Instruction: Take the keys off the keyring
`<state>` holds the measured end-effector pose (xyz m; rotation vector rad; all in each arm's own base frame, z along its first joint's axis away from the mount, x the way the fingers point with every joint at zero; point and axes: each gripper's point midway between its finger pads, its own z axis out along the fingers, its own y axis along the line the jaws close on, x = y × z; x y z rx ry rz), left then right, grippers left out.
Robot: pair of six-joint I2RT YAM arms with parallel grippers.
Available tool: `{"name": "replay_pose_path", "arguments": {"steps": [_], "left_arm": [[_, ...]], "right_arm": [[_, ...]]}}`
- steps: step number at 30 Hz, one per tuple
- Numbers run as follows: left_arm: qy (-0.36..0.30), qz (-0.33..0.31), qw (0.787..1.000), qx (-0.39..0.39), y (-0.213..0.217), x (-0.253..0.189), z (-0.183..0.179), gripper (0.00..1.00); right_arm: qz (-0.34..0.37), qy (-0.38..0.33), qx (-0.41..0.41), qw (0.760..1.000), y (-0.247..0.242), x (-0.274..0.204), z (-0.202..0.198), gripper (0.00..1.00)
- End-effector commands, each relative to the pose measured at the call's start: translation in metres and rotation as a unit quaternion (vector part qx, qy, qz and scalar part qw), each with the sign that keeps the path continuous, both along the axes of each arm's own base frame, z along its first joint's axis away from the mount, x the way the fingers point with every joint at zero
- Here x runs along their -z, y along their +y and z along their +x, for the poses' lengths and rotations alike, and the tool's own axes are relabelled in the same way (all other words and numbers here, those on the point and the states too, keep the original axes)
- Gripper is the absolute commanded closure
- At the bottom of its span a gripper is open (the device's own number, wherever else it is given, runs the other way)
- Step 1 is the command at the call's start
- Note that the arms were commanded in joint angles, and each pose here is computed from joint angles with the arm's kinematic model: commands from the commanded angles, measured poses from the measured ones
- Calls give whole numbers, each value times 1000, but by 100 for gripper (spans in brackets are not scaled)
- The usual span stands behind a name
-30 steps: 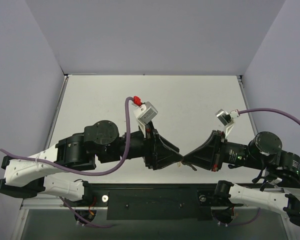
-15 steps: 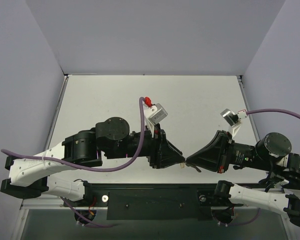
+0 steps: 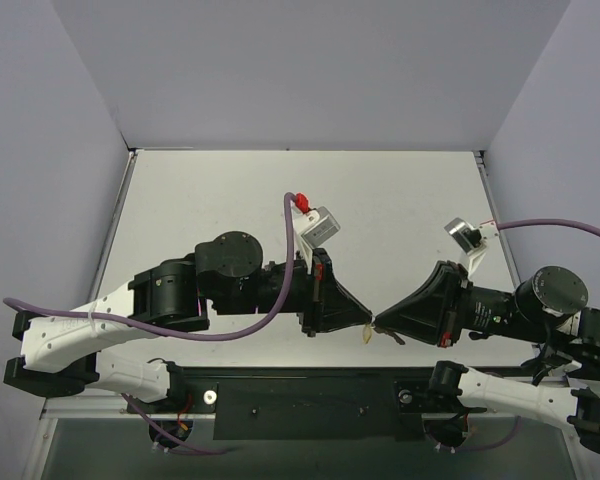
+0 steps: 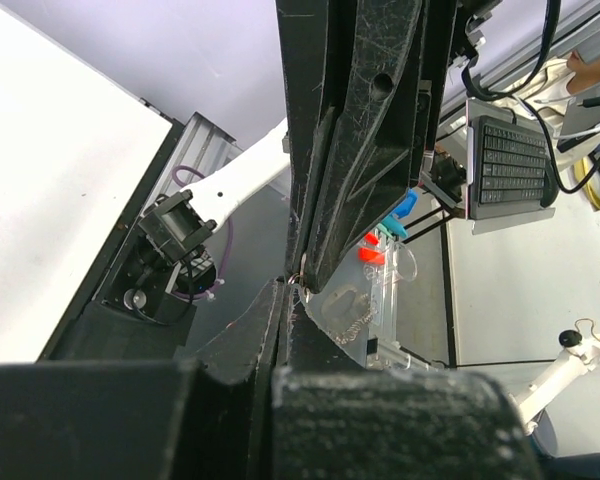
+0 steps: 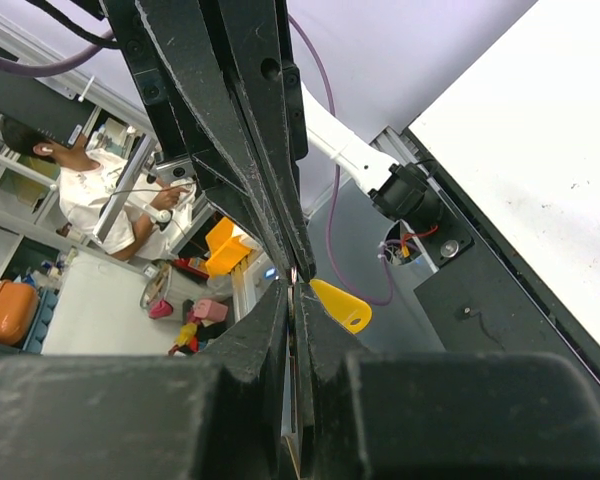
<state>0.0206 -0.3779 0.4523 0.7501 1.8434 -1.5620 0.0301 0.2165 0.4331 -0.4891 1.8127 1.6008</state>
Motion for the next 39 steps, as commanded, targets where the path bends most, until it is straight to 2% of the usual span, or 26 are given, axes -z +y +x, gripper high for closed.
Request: {"name": "replay_pose_path", "arguments": {"steps": [1, 10, 27, 39], "left_arm": [[9, -58, 998, -11, -5, -32, 3, 100], [51, -76, 992, -87, -9, -30, 25, 100], [84, -100, 976, -175, -17, -21, 44, 100], [89, -96, 972, -194, -18, -13, 45, 100]], "right_arm": [[46, -15, 22, 999, -2, -21, 7, 100], [77, -10, 72, 994, -6, -19, 23, 100], [97, 8, 119, 988, 3, -12, 45, 100], [106, 18, 130, 986, 7, -10, 51, 100]]}}
